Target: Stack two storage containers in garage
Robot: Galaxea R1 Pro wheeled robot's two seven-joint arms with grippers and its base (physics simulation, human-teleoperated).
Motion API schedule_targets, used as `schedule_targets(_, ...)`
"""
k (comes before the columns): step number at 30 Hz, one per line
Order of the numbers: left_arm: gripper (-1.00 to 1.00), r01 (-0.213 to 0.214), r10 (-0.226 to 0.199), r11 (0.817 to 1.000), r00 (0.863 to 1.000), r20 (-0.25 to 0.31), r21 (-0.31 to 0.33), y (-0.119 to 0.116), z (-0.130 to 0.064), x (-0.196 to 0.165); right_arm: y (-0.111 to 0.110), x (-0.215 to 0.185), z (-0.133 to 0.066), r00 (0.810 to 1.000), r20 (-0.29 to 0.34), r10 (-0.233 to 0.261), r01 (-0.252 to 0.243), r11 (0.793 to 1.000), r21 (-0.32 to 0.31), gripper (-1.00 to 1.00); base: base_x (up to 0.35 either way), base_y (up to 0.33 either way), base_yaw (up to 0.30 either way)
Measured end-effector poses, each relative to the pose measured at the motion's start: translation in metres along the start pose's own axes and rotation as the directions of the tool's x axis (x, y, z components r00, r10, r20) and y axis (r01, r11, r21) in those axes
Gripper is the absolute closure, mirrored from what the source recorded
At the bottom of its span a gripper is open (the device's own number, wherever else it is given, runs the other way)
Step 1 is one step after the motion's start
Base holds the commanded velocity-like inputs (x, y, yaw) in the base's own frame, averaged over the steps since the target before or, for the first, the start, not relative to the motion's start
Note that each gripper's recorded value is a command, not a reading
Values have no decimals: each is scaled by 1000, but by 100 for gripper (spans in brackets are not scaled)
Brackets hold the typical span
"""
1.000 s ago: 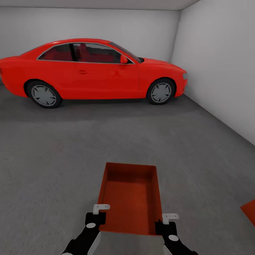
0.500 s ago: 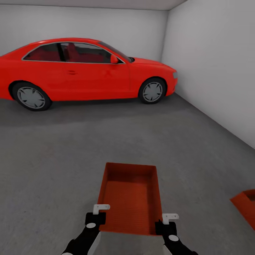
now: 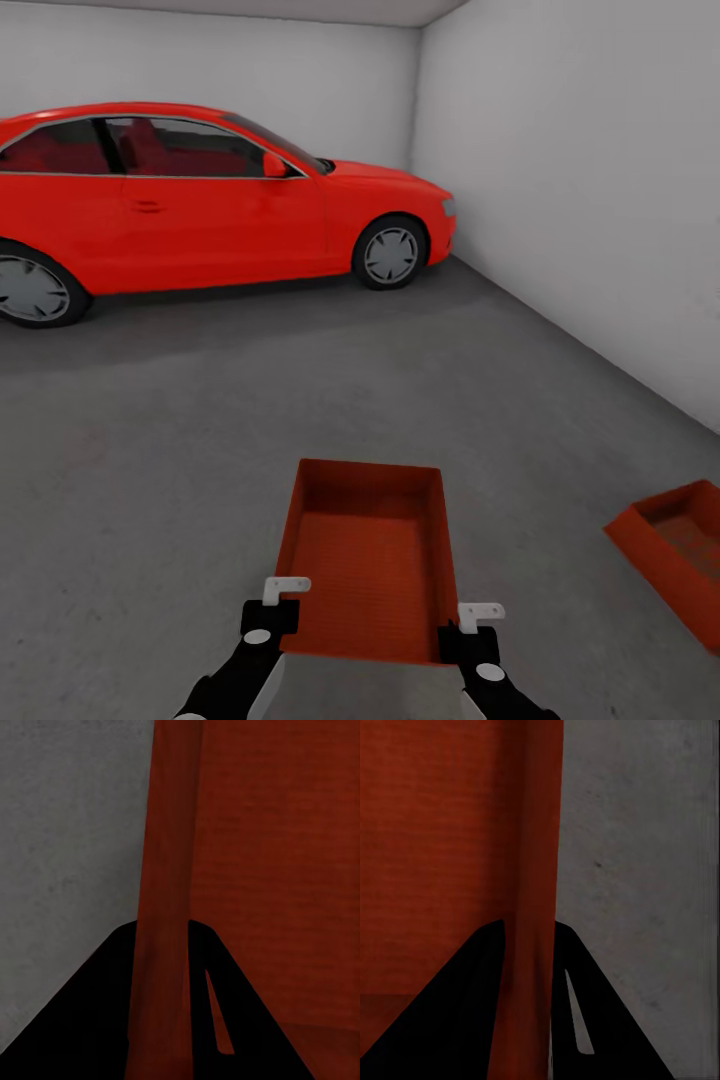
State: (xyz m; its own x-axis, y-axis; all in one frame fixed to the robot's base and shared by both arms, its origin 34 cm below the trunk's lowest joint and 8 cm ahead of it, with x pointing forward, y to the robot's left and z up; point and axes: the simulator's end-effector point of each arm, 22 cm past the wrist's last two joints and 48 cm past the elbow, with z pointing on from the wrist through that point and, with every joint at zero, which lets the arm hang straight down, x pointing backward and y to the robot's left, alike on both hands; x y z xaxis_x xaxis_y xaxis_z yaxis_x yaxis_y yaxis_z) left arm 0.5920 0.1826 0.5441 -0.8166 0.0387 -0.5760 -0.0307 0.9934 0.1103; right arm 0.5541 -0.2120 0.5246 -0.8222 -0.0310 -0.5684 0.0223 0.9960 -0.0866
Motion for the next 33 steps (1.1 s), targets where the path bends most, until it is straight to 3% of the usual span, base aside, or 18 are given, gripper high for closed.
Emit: schedule_targets(33,100,-1,1,1000,1000,-12,0,-1,2,6,0,6,2,1000,-12,-1,1,1000,-1,100,0,0,-228)
